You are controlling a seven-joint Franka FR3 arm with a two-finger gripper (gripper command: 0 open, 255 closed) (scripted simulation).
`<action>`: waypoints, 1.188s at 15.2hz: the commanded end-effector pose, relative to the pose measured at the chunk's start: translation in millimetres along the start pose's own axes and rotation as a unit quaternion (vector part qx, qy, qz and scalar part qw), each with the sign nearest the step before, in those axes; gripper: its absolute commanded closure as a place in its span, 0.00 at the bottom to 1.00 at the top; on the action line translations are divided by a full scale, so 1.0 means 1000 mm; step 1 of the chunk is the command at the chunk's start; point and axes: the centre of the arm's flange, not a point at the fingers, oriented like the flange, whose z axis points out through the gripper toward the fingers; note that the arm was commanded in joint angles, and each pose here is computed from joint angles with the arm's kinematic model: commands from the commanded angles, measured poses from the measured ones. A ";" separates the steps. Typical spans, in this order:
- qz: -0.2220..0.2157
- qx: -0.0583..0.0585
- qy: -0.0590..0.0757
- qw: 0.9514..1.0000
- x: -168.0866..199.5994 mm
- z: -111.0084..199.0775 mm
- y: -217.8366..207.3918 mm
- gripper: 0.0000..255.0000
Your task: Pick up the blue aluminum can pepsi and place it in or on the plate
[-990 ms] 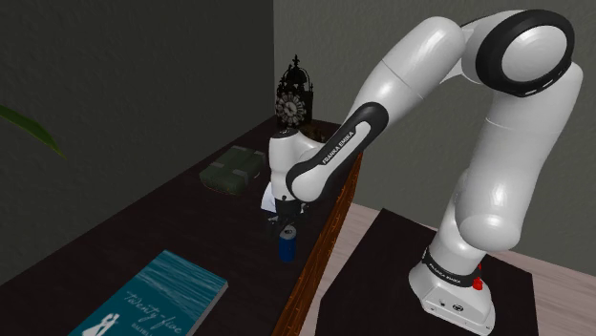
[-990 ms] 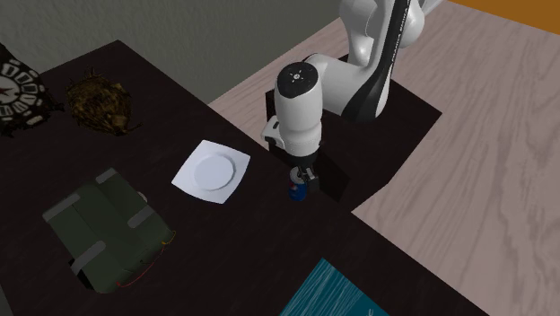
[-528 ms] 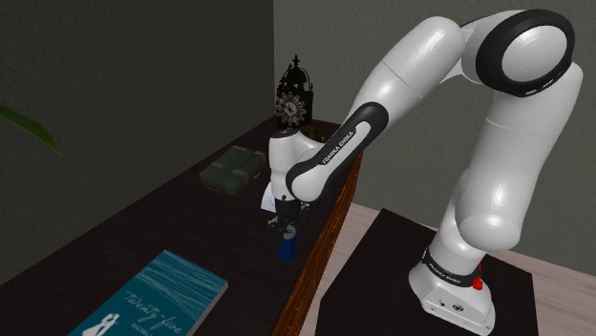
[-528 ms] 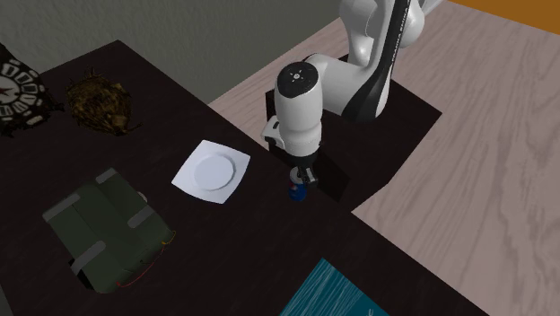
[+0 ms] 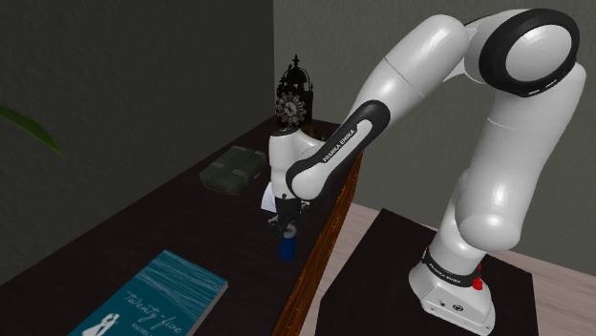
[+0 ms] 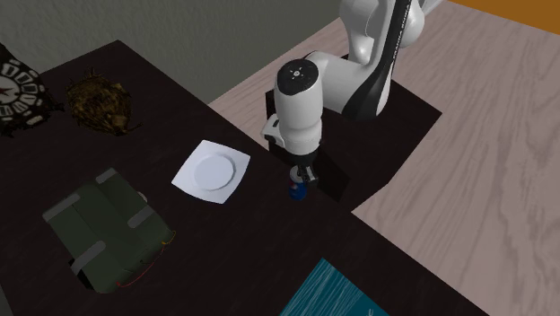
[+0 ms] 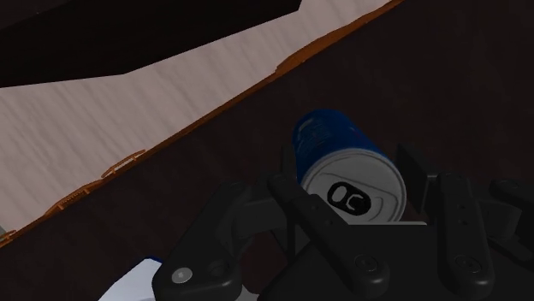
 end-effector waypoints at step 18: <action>0.000 0.000 0.000 1.000 0.000 -0.094 0.006 1.00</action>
